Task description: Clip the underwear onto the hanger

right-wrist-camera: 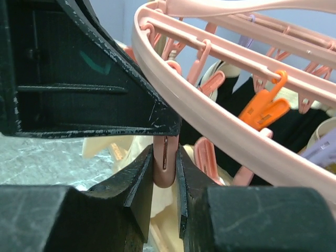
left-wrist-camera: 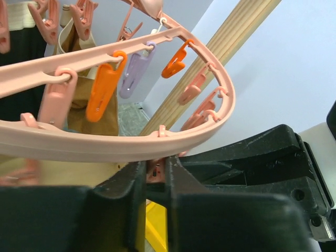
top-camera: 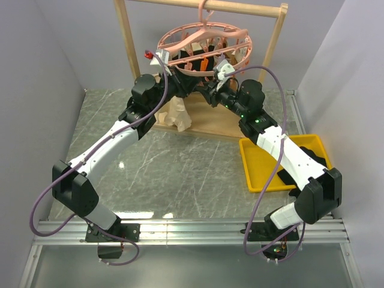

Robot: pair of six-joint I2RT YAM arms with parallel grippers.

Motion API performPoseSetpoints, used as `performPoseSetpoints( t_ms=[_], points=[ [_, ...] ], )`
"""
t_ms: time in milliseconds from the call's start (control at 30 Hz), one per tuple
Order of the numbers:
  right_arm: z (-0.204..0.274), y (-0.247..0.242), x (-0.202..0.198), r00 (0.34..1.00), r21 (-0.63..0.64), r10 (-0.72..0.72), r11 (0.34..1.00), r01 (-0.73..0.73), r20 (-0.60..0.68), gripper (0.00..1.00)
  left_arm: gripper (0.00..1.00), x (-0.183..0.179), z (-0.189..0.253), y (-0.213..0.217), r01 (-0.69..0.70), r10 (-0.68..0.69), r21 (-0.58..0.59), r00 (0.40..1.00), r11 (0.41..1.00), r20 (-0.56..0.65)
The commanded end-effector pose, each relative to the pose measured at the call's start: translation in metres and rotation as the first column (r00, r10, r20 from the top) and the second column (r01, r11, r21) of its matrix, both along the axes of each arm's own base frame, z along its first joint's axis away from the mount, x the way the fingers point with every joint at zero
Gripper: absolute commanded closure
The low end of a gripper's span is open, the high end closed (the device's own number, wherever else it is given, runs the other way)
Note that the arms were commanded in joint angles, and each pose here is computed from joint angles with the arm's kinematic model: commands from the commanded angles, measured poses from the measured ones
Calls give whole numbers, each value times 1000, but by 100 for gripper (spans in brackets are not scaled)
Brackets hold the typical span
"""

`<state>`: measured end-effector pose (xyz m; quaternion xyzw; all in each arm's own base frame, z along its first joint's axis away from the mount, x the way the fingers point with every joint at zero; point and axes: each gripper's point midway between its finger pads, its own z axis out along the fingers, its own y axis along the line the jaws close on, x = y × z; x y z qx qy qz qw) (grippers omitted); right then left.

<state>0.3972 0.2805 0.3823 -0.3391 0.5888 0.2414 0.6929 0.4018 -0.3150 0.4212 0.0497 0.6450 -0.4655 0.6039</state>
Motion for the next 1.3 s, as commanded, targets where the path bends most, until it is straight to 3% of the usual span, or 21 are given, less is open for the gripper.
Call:
performPoseSetpoints(
  t_ms=[0,67,100,233,467,733,1067,1267],
  points=[
    [8,24,-32,991,-20,137,990,-137,0,100,90,1,65,13,-43,60,-122,988,992,139],
    [7,22,-33,991,-23,134,991,-135,-13,86,100,0,63,12,-35,51,-119,989,992,135],
    [5,20,-32,992,-26,127,992,-127,-20,71,100,0,62,13,-35,50,-118,990,992,131],
    [-8,7,-33,991,-22,117,993,-118,-64,51,100,-1,58,15,-30,44,-109,991,994,126],
    [-44,-16,-56,957,127,202,976,-178,-209,50,100,-2,59,18,-15,29,-108,992,994,126],
    [-118,-2,-66,821,258,314,943,-210,-477,57,100,-12,60,19,25,-12,-100,992,995,125],
    [-133,11,17,749,414,383,896,-159,-541,57,100,-27,53,27,97,-91,-37,985,995,143],
    [-104,28,64,687,581,550,783,-224,-475,46,100,-26,49,29,137,-133,-24,983,990,128]
  ],
)
